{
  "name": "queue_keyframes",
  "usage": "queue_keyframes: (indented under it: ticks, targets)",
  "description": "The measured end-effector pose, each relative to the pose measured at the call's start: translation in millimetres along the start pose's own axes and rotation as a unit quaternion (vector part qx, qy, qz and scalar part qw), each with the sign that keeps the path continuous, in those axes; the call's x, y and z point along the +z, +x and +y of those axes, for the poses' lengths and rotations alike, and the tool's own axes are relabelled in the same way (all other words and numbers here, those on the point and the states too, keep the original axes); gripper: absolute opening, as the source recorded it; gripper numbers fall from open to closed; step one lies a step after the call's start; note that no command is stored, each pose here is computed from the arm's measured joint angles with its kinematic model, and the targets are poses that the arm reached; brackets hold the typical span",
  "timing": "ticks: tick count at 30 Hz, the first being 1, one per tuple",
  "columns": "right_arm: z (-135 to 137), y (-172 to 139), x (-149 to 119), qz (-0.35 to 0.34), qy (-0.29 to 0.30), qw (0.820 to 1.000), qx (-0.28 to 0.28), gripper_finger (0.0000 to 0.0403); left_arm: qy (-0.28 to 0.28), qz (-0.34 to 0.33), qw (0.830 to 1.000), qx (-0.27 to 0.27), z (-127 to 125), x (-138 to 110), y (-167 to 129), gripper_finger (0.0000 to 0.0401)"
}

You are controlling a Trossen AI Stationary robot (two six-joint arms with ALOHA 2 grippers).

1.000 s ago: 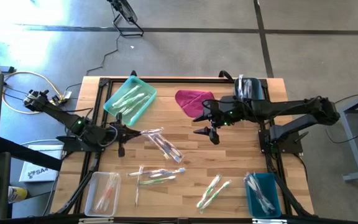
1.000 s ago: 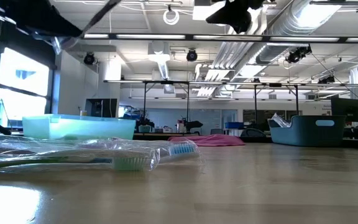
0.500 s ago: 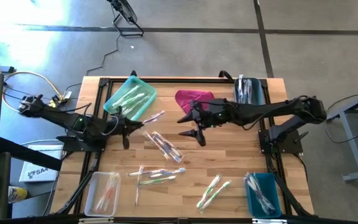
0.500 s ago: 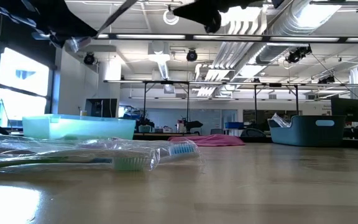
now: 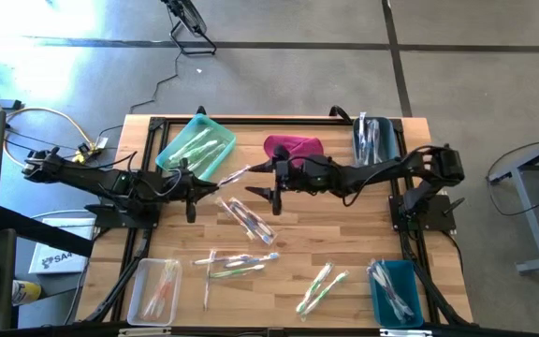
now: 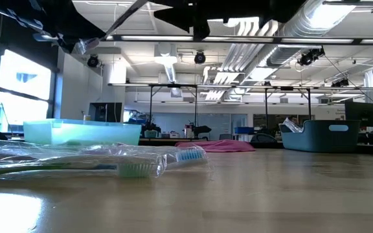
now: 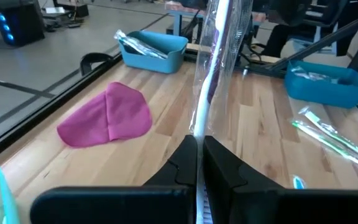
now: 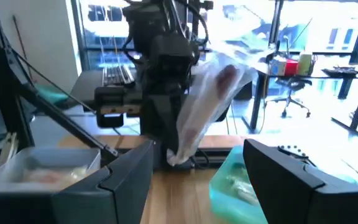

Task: Pick & Place Toothbrushes
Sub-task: Put the purple toothbrush to the dark blue bin bin

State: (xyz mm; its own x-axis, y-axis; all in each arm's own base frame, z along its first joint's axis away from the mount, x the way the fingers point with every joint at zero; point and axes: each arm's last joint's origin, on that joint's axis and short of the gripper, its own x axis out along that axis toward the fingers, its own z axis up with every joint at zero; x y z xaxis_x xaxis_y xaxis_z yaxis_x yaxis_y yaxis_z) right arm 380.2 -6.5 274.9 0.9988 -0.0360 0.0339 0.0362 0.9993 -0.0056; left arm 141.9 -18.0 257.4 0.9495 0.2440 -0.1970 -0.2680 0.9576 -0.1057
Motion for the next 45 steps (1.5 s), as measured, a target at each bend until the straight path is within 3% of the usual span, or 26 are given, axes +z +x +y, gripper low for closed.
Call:
queue_keyframes:
  ticks: [12, 19, 40, 45]
  targets:
    - [-3.4, 3.1, 7.0, -0.075, -0.001, 0.997, 0.026, 0.0243, 0.004, 0.008, 1.0, 0.002, -3.3, -2.1, 7.6, 0.0003]
    - [-2.9, 3.2, 6.3, -0.071, -0.001, 0.997, 0.029, 0.0237, 0.004, 0.006, 1.0, 0.002, -6.7, -2.7, 14.6, 0.0003]
    - [-2.8, 3.3, 5.8, -0.068, -0.013, 0.997, 0.03, 0.0021, 0.014, 0.008, 1.0, 0.004, -7.8, -3.6, 17.5, 0.0003]
    - [-2.9, 3.3, 5.4, -0.066, -0.011, 0.997, 0.026, 0.0021, 0.015, 0.008, 1.0, 0.004, -7.9, -3.7, 17.5, 0.0003]
